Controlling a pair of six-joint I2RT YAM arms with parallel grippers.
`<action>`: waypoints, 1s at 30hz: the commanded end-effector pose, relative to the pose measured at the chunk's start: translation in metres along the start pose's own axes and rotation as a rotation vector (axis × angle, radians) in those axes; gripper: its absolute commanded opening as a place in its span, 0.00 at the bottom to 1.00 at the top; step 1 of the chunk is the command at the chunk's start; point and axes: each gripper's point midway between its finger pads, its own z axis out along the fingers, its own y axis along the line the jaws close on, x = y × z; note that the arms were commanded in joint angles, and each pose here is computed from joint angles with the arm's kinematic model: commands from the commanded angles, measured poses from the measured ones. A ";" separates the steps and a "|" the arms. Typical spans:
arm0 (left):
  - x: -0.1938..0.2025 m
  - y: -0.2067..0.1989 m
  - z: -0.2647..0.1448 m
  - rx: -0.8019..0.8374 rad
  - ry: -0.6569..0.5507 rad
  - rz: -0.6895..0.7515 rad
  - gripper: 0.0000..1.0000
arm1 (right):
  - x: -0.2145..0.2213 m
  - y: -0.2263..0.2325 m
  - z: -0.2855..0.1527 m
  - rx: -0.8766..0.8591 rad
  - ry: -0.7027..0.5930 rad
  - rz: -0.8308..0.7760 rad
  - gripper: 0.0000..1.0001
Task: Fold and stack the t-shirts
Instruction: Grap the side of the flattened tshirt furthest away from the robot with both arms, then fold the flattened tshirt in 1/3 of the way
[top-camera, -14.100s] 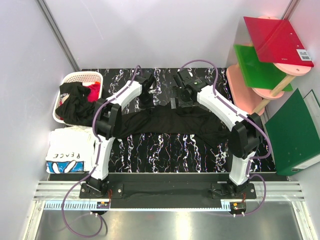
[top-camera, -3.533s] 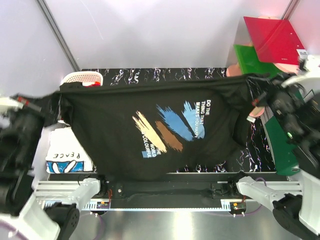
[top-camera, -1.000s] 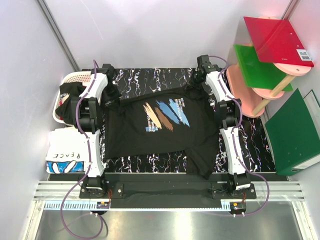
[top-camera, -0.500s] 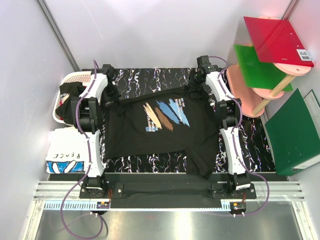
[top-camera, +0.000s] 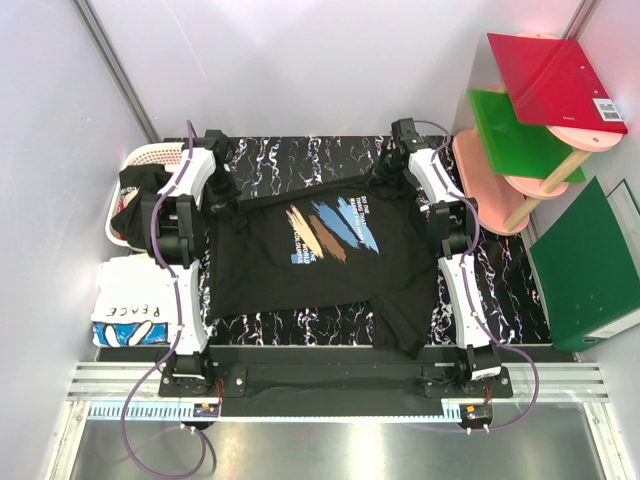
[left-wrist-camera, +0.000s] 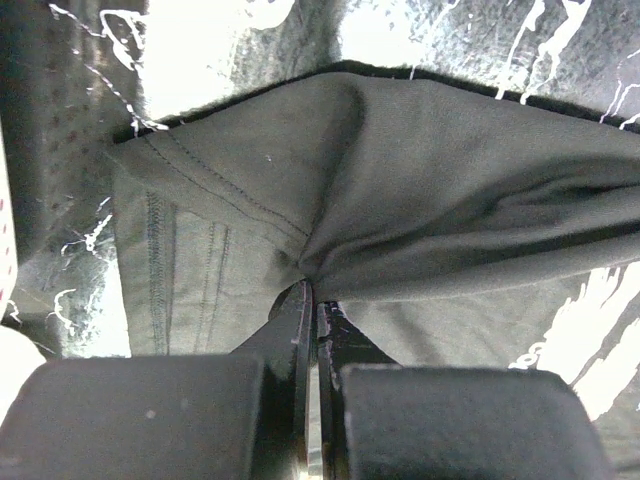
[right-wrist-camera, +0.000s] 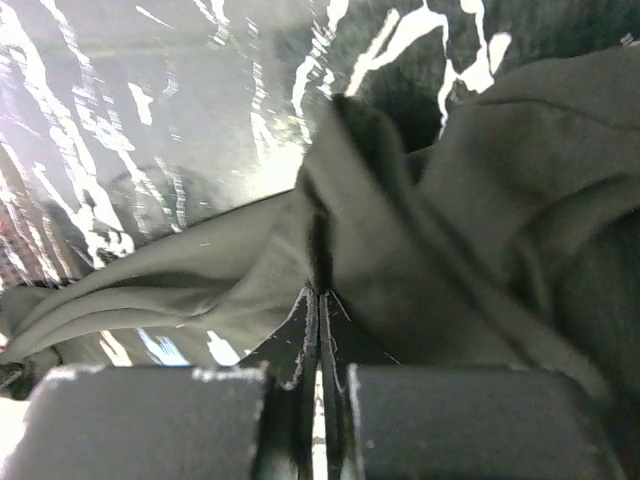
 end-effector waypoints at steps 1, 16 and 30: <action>-0.010 0.006 -0.028 -0.016 -0.087 0.003 0.00 | -0.003 0.015 -0.002 -0.064 -0.005 -0.046 0.00; -0.020 0.008 -0.048 -0.024 -0.160 -0.040 0.00 | -0.056 0.081 -0.129 -0.117 -0.244 -0.188 0.00; 0.000 0.038 -0.067 -0.113 -0.155 -0.066 0.00 | 0.038 0.028 -0.143 0.032 0.061 -0.137 0.00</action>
